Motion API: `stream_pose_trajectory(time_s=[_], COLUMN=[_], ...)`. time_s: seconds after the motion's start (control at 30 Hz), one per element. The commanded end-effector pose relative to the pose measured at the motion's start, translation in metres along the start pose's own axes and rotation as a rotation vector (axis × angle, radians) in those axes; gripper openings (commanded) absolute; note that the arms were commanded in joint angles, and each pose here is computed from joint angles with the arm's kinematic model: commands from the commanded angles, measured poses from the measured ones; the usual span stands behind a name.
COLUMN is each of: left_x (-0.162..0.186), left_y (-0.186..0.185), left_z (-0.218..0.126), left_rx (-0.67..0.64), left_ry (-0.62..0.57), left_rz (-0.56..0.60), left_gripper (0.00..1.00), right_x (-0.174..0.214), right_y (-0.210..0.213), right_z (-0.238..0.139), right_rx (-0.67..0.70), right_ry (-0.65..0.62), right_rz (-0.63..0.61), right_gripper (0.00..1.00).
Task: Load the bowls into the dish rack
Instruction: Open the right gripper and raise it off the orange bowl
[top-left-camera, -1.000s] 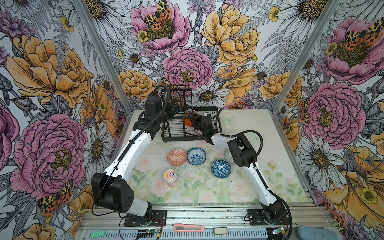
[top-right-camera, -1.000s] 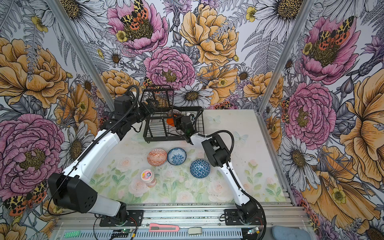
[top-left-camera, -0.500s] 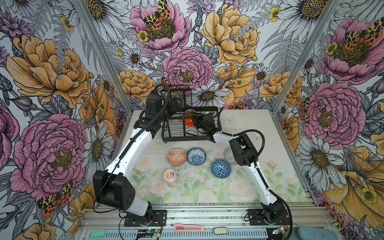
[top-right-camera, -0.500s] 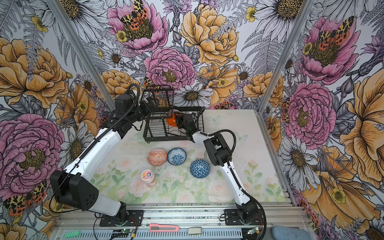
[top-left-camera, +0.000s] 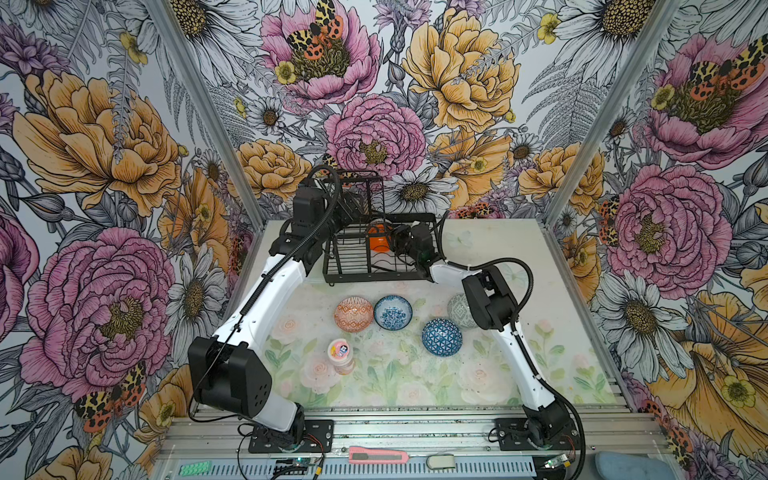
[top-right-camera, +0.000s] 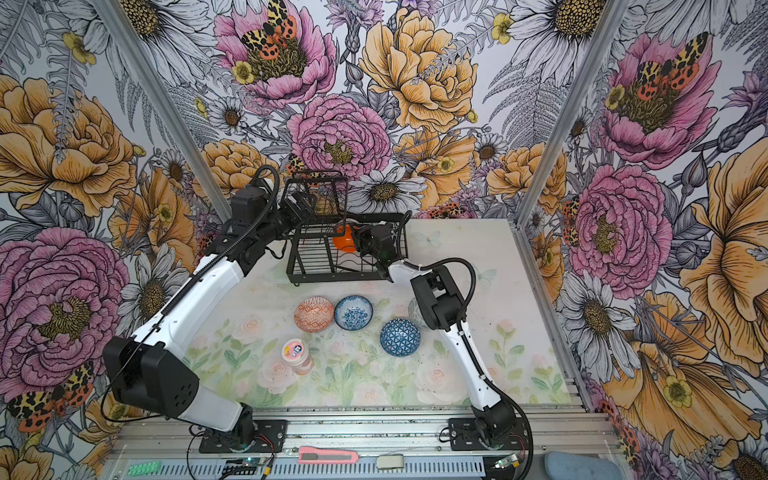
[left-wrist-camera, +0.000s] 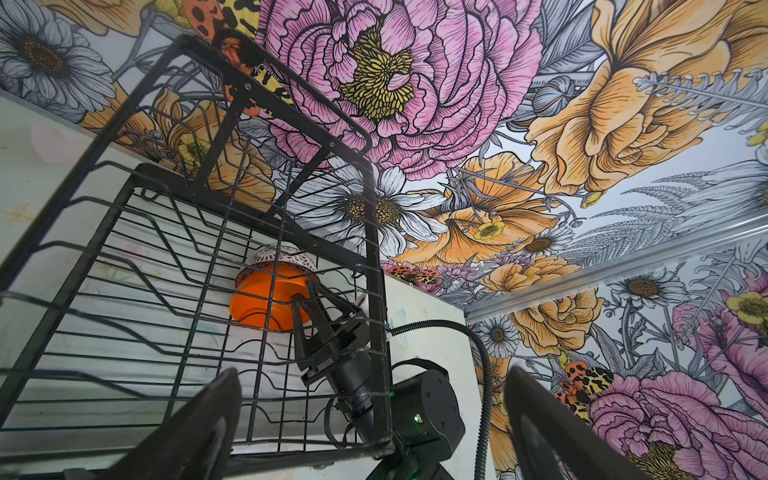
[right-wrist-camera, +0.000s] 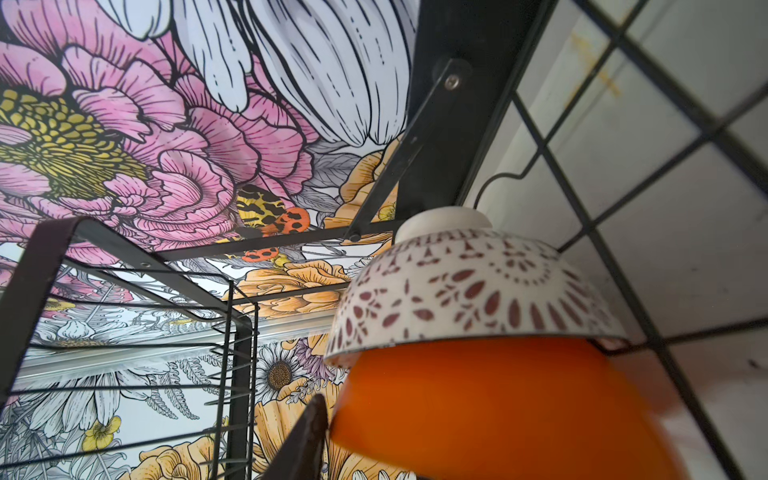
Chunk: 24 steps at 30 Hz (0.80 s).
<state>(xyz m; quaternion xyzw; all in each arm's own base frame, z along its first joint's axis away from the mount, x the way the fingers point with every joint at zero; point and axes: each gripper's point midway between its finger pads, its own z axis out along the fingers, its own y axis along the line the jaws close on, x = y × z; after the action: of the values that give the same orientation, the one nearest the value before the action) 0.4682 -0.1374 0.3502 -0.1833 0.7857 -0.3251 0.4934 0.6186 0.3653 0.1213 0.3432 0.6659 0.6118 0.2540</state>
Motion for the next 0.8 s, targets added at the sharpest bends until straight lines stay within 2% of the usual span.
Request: stream_pose_trajectory(time_s=[0.0, 0.37, 0.77], left_x=[-0.012, -0.016, -0.016], left_y=[-0.003, 0.000, 0.012], left_z=[0.003, 0.012, 0.013], left_rx=[0.003, 0.006, -0.029], left_ry=[-0.041, -0.055, -0.072], left_rz=[-0.009, -0.022, -0.062], left_gripper=[0.99, 0.99, 0.99], right_x=[-0.003, -0.006, -0.007], right_y=[0.048, 0.054, 0.061], right_z=[-0.010, -0.024, -0.042], right_rx=[-0.067, -0.065, -0.067], right_ry=[0.006, 0.030, 0.042], right_rz=[-0.044, -0.057, -0.071], right_gripper=[0.44, 0.49, 0.64])
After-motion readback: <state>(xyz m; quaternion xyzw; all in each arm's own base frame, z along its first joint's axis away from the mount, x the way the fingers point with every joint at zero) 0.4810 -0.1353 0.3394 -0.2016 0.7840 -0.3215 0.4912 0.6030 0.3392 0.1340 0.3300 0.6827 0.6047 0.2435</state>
